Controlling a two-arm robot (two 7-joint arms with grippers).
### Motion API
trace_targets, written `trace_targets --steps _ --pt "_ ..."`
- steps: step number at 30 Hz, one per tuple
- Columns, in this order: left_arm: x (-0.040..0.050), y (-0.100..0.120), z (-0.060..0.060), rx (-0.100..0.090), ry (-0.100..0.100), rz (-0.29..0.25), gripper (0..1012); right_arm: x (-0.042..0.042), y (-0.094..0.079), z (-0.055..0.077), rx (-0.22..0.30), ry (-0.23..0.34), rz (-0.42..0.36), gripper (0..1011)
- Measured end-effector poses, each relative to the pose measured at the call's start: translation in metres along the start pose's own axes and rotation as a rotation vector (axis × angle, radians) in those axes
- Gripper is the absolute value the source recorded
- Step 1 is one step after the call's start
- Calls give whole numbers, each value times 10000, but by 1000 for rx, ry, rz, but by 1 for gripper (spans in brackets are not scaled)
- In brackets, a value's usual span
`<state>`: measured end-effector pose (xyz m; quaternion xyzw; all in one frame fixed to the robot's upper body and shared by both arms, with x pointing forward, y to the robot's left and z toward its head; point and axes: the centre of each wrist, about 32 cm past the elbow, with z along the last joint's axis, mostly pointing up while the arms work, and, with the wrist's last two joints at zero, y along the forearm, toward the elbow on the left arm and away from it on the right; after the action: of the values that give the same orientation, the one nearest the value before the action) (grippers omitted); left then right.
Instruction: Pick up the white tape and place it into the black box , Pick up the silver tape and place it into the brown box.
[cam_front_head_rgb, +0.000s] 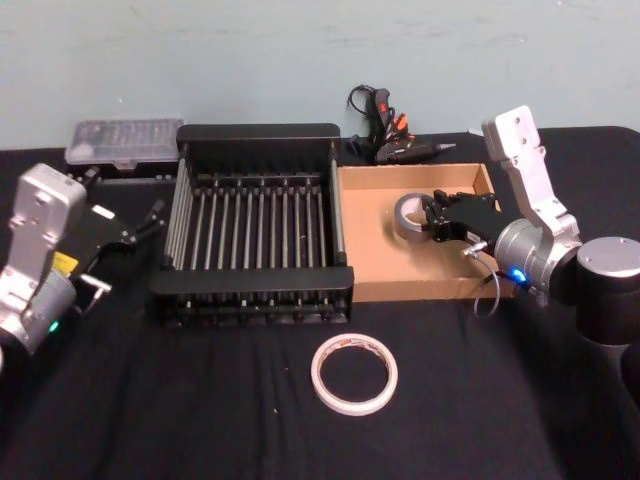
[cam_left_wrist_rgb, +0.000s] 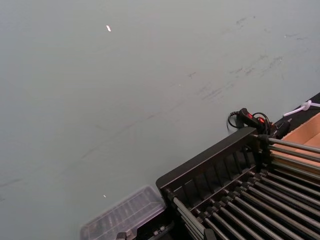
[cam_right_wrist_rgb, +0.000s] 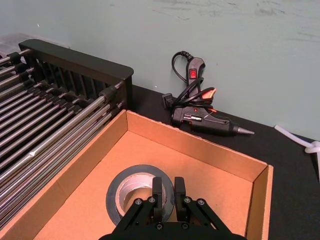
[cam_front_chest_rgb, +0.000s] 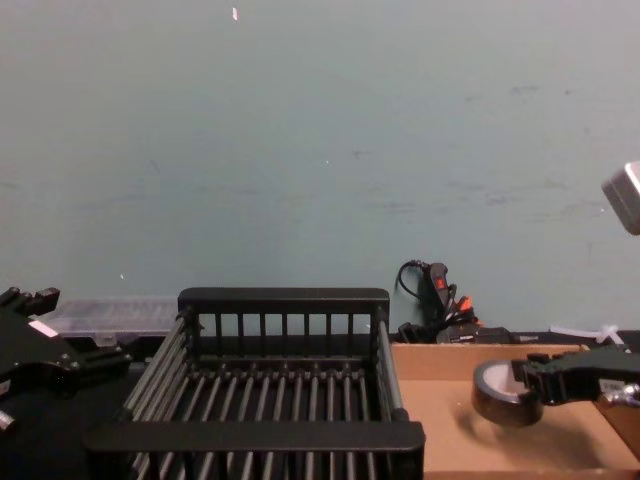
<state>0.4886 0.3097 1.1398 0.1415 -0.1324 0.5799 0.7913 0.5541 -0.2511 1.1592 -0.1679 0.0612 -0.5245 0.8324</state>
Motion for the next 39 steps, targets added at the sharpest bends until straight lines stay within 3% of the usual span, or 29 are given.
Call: trace_targets --steps 7,33,39 --pt "0 0 0 0 0 0 1001 1 -1 2 1 0 -3 204" --pt "0 0 0 0 0 0 1001 4 -2 2 2 2 -6 997" --pt "0 0 0 0 0 0 1002 3 -2 2 2 2 -6 1002"
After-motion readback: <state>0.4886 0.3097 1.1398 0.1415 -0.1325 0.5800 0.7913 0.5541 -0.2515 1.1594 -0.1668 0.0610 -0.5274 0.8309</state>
